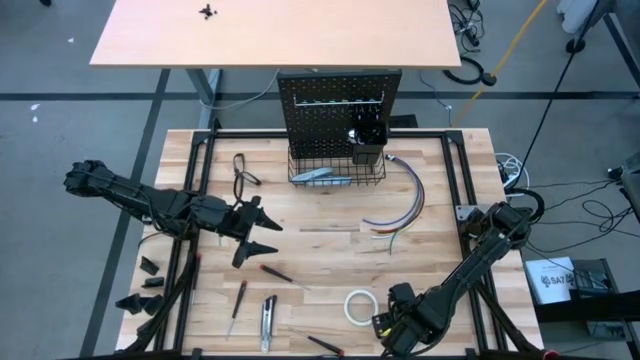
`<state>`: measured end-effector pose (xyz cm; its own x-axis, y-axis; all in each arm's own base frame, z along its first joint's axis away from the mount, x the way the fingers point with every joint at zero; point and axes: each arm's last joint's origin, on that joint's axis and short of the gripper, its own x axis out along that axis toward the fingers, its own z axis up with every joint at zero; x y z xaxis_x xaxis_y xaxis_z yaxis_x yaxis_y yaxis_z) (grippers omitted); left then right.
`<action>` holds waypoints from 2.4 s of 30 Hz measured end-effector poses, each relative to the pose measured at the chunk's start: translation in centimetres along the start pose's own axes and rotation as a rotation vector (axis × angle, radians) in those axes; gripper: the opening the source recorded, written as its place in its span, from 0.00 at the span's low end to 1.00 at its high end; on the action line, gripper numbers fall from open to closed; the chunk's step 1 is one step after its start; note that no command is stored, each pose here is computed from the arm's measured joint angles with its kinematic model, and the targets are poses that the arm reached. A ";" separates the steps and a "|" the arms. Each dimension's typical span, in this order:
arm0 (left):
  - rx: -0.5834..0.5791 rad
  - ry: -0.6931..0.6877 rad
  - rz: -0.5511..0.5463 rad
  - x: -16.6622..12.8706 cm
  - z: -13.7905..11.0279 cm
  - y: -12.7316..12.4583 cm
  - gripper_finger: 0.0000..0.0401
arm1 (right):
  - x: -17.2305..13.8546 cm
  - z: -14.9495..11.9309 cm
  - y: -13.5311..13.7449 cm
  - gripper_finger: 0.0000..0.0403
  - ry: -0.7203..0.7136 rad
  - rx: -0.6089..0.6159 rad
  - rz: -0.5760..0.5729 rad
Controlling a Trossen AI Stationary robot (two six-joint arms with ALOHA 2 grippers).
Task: Hang tools onto peg board
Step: Hang the measuring tape on the wire basket on the peg board
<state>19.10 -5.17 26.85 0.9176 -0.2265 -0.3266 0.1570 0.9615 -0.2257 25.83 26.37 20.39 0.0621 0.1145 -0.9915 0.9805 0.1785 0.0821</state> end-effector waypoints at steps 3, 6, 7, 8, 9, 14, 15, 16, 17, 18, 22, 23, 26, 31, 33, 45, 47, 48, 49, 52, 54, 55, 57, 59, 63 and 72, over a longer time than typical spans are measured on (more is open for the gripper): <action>0.004 0.001 0.001 0.0 0.0 0.0 0.73 | 0.7 0.1 -0.3 0.84 0.032 0.013 -0.020; 0.022 0.001 0.002 0.0 0.0 0.0 0.73 | 1.1 0.3 -0.7 0.84 0.038 0.033 -0.047; 0.026 0.001 0.003 0.0 0.0 0.0 0.73 | 1.2 0.3 -0.8 0.84 0.036 0.033 -0.052; 0.028 0.002 0.003 0.0 0.0 0.0 0.73 | 1.4 0.4 -0.9 0.84 0.030 0.033 -0.060; 0.029 0.002 0.004 0.0 0.0 0.0 0.73 | 1.5 0.4 -1.0 0.84 0.024 0.032 -0.069; 0.027 0.003 0.014 0.0 0.0 0.2 0.73 | 1.9 0.8 -0.8 0.75 0.015 0.019 -0.057; 0.026 0.003 0.017 0.0 0.0 0.2 0.73 | 1.8 0.8 -0.6 0.71 0.015 0.023 -0.041; 0.026 0.003 0.020 0.0 0.0 0.3 0.73 | 1.8 0.9 -0.5 0.67 0.019 0.031 -0.039; 0.025 0.003 0.024 0.0 0.0 0.4 0.73 | 1.8 1.0 -0.4 0.64 0.023 0.037 -0.039; 0.023 0.002 0.028 0.0 0.0 0.4 0.73 | 1.8 1.1 -0.3 0.63 0.026 0.047 -0.037; 0.020 0.016 0.042 0.0 -0.1 0.7 0.73 | 1.8 1.4 -0.1 0.63 0.032 0.070 -0.037; 0.019 0.021 0.046 0.0 -0.1 0.8 0.73 | 1.8 1.4 0.0 0.63 0.033 0.066 -0.038; 0.016 0.024 0.053 0.0 -0.1 0.9 0.73 | 1.5 1.6 0.2 0.63 0.029 0.039 -0.037; 0.001 -0.015 0.003 0.0 0.4 1.1 0.73 | -1.0 2.4 0.7 0.63 0.002 0.011 -0.023; -0.002 -0.043 -0.009 0.0 0.8 1.3 0.73 | -2.1 2.9 0.9 0.63 0.005 -0.015 -0.027; -0.050 -0.234 -0.185 -0.3 3.3 3.1 0.73 | -11.7 9.0 3.5 0.63 -0.432 -0.435 0.210; -0.084 -0.258 -0.237 0.0 3.7 3.4 0.73 | -12.6 10.4 4.7 0.63 -0.523 -0.577 0.251; -0.108 -0.263 -0.254 0.2 3.8 3.6 0.73 | -12.8 11.3 5.4 0.63 -0.547 -0.648 0.270; -0.132 -0.270 -0.265 0.4 3.9 3.7 0.73 | -13.1 12.2 6.1 0.63 -0.556 -0.714 0.293; -0.161 -0.272 -0.271 1.1 3.9 4.0 0.73 | -13.6 14.8 7.9 0.63 -0.555 -0.853 0.375; -0.167 -0.259 -0.269 1.6 3.9 4.0 0.73 | -13.8 16.5 8.8 0.63 -0.548 -0.899 0.414; -0.169 -0.253 -0.271 1.8 3.9 4.0 0.73 | -13.7 17.3 9.1 0.63 -0.547 -0.912 0.421; -0.169 -0.243 -0.267 2.2 3.8 3.9 0.73 | -13.8 18.7 9.4 0.63 -0.569 -0.930 0.420; -0.166 -0.232 -0.244 2.7 3.5 4.0 0.73 | -14.1 19.9 9.7 0.63 -0.593 -0.969 0.436; -0.130 -0.197 -0.177 3.5 2.9 4.4 0.73 | -14.7 21.2 10.3 0.63 -0.650 -1.036 0.477; -0.076 -0.214 -0.032 3.8 2.7 5.0 0.73 | -15.0 22.2 10.5 0.63 -0.623 -1.093 0.547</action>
<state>24.36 -0.85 26.95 0.9703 -0.2111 -0.1179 0.1672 0.9380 -0.3037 39.37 4.85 33.92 0.7472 0.0160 -0.6644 0.1776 0.9585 0.2228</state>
